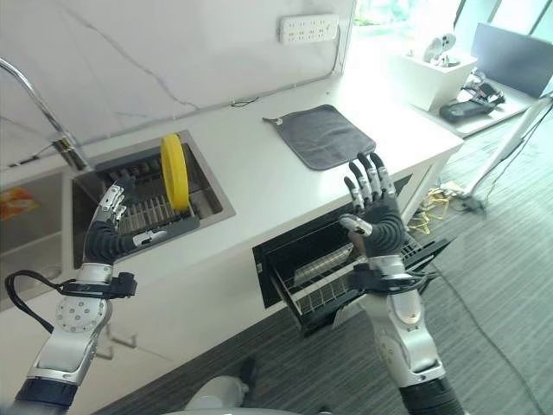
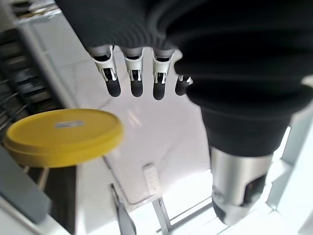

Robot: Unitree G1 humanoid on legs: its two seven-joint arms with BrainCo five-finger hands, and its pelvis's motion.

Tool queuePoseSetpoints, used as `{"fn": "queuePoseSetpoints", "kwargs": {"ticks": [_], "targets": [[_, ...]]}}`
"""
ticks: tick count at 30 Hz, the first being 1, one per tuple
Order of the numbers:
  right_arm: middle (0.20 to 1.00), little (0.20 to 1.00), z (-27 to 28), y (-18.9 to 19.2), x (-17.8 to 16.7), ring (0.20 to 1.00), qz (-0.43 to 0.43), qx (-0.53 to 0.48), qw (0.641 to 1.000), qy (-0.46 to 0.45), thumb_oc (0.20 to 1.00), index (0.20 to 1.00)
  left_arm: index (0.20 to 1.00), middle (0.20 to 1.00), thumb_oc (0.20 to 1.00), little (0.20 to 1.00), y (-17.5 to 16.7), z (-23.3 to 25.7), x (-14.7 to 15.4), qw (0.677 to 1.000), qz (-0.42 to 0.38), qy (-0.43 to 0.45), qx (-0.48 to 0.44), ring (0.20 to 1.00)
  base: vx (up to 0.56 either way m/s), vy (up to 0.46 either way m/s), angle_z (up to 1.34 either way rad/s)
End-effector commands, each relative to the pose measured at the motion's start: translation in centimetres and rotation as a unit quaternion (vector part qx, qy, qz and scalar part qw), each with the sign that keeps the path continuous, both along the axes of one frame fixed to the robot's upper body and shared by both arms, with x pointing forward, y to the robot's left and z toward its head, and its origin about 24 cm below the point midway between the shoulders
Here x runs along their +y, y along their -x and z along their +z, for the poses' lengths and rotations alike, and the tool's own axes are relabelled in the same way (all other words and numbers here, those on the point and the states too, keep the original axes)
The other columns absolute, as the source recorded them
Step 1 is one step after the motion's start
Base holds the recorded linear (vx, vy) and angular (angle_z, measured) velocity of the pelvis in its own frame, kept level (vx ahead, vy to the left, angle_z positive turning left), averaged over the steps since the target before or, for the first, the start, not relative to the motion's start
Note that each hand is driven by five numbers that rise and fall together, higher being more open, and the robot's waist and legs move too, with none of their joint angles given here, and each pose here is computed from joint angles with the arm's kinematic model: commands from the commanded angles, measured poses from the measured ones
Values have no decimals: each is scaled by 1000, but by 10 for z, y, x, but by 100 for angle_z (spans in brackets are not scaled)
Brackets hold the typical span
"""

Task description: Place the dishes in the dishwasher.

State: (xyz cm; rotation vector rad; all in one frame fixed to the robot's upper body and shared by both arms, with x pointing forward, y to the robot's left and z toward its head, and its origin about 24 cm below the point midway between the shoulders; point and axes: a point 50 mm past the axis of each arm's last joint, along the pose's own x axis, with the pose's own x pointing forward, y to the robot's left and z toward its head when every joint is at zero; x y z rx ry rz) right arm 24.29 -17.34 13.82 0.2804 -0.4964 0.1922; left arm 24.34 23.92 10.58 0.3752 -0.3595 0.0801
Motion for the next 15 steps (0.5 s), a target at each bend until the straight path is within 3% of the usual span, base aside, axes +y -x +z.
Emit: {"fn": "queuePoseSetpoints", "kwargs": {"ticks": [1,15], "targets": [[1000,1000,24,-11,0,1000,0,-56,998,6,1000,1000,1000,1000,1000,1000,6,28,0,997,-17,-35,-63,1000,29,-17,22],[1000,1000,33,-17,25,1000,44,-54,995,65,1000,1000,1000,1000,1000,1000,0,35,-7,995,-51,-53,-60,1000,14,-6,12]]}}
